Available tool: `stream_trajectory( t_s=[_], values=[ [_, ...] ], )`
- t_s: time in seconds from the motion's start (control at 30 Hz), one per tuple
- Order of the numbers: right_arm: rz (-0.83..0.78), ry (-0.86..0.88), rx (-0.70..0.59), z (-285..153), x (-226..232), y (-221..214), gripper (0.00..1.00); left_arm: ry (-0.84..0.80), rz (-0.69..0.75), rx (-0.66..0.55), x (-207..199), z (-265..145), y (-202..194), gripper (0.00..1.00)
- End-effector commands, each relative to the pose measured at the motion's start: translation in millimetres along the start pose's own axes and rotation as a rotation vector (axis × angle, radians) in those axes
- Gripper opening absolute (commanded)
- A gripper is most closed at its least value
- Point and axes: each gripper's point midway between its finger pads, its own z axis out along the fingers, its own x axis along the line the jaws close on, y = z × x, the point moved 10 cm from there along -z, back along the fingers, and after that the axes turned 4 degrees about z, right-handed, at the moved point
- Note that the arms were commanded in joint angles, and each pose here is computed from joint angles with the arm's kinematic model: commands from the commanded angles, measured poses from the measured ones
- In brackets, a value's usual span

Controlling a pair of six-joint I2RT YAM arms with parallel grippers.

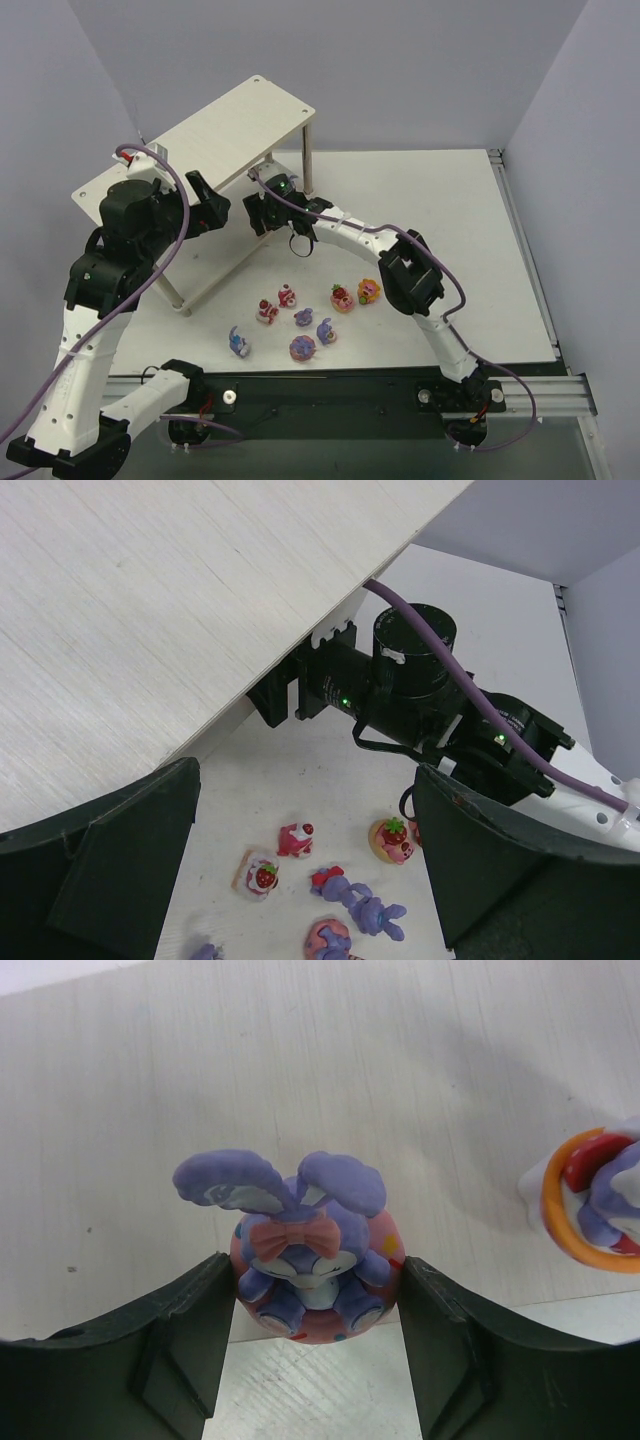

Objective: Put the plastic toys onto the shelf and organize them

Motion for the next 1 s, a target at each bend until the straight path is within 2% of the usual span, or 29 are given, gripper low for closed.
stream_trajectory(
  t_s=[0.0, 0.3, 0.6, 0.7, 0.83, 0.97],
  values=[
    [-0.026, 0.013, -0.043, -3, 1, 17, 0.18, -0.028, -0.001, -0.033, -3, 0, 4, 0.97],
    [-0.042, -0.027, 0.010, 4, -3, 5, 0.20, -0.030, 0.000, -0.030, -3, 1, 3, 0.97],
    [-0.054, -0.056, 0.039, 6, -7, -1, 0.32, -0.023, -0.001, -0.033, -2, 0, 3, 0.98],
    [-0.056, -0.058, 0.039, 6, -7, -1, 0.37, -0.024, -0.001, -0.034, -2, 0, 3, 0.97],
    [-0.056, -0.055, 0.031, 4, -5, 1, 0.54, -0.024, 0.001, -0.034, -2, 0, 3, 0.97],
    [-0.061, -0.054, 0.024, 0, -4, 5, 0.65, -0.023, 0.001, -0.036, -2, -1, 3, 0.97]
  ],
)
